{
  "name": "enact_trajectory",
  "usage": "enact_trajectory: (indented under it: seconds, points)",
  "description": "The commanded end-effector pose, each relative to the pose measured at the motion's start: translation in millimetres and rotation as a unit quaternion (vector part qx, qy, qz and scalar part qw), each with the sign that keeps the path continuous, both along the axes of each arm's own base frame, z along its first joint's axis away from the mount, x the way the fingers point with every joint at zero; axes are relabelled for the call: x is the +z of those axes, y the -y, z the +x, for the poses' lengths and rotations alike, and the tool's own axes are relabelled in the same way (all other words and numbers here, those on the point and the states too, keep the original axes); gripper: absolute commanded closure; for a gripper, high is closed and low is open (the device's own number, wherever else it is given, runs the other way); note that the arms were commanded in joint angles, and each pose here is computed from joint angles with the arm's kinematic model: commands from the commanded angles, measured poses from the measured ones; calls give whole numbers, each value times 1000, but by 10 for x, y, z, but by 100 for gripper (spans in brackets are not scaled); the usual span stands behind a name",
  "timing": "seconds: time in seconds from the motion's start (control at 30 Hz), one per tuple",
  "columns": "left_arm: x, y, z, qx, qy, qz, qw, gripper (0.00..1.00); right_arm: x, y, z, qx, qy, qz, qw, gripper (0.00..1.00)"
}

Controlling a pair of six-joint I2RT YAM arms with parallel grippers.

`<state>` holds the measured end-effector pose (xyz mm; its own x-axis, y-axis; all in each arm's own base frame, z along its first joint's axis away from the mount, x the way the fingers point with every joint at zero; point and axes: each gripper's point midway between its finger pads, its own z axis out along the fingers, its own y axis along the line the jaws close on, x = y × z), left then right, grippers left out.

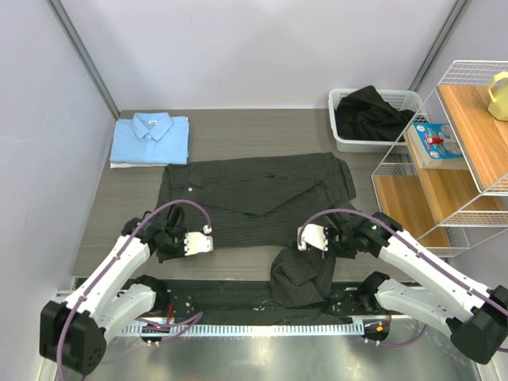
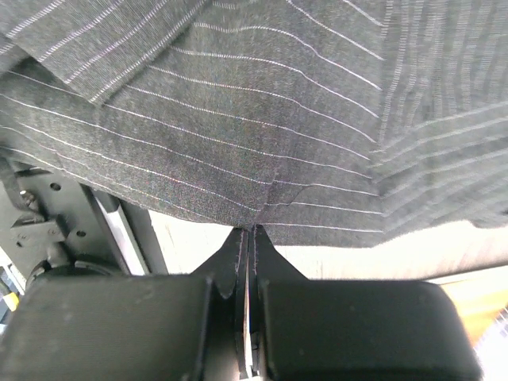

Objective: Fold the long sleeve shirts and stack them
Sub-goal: Fold the shirt

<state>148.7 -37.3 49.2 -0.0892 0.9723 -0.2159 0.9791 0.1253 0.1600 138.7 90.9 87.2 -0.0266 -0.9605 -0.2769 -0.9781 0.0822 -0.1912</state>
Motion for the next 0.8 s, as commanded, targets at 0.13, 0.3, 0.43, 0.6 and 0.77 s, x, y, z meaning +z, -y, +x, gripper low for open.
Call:
enact_trajectory:
  seconds: [0.13, 0.3, 0.43, 0.6, 0.77]
  points:
    - [346, 5, -86, -25, -4, -14, 1000, 100, 542, 33, 41, -15, 56, 34, 998, 99]
    - [498, -11, 105, -20, 19, -15, 1000, 100, 707, 7, 157, -23, 74, 44, 996, 99]
    - [618, 62, 389, -8, 24, -27, 999, 100, 734, -24, 366, -24, 69, 50, 996, 99]
    - [567, 51, 731, 4, 8, -21, 1000, 100, 821, 26, 781, -38, 50, 57, 996, 99]
    - [519, -24, 1065, 8, 6, -14, 1000, 100, 860, -19, 1267, -53, 31, 58, 996, 99]
